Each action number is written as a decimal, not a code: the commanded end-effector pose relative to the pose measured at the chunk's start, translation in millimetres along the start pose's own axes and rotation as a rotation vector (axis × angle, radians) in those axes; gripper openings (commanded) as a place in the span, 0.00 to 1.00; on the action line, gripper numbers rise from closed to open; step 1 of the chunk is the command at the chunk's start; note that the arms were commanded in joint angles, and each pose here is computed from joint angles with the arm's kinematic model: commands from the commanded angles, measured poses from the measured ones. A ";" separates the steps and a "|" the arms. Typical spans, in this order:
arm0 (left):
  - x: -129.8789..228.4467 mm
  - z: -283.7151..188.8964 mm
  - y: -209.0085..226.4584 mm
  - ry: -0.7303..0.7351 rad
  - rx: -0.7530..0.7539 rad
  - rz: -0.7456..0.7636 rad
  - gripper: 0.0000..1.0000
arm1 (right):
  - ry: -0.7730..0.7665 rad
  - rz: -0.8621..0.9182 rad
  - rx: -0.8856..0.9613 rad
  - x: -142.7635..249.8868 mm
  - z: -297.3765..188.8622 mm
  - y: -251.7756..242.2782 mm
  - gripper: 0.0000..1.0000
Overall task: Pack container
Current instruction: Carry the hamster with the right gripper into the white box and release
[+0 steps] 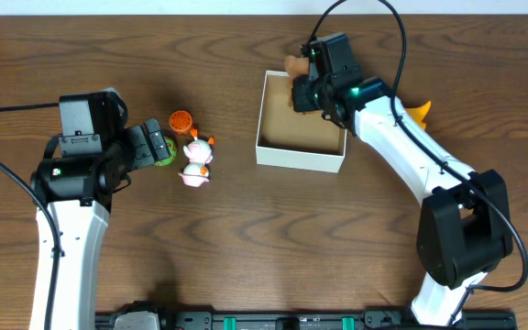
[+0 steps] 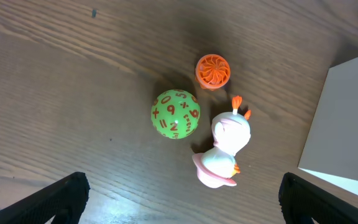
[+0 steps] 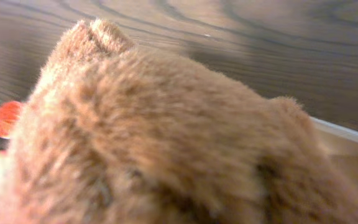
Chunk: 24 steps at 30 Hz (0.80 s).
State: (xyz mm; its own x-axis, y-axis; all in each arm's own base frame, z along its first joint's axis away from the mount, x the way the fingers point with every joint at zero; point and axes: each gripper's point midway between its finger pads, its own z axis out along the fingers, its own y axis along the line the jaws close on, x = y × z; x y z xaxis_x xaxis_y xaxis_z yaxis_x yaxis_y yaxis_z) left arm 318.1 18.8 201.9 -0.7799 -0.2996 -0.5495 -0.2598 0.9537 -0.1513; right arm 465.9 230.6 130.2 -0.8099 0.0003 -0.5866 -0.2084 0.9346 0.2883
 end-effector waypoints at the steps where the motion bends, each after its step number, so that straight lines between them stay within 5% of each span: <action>1: -7.7 -5.4 2.3 -0.022 -0.011 0.001 0.98 | -0.006 0.064 -0.033 -1.6 1.0 17.5 0.10; 13: -7.7 -5.4 2.3 -0.022 -0.011 0.001 0.98 | 0.103 0.054 0.049 42.9 53.4 6.4 0.36; 20: -7.7 -5.4 2.3 -0.022 -0.011 0.001 0.98 | 0.090 -0.040 0.039 39.8 59.4 6.5 0.80; 24: -7.7 -5.4 2.3 -0.022 -0.011 0.001 0.98 | 0.062 -0.091 0.030 25.2 48.6 11.0 0.91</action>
State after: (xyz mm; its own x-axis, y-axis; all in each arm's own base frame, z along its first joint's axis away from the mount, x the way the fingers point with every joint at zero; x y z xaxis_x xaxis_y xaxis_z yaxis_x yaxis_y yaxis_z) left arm 318.0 18.8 201.8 -0.7801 -0.2996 -0.5492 -0.2599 0.9537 -0.1512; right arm 459.0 256.5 52.9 -0.8651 -0.0673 -0.4971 -0.2101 0.9485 0.2371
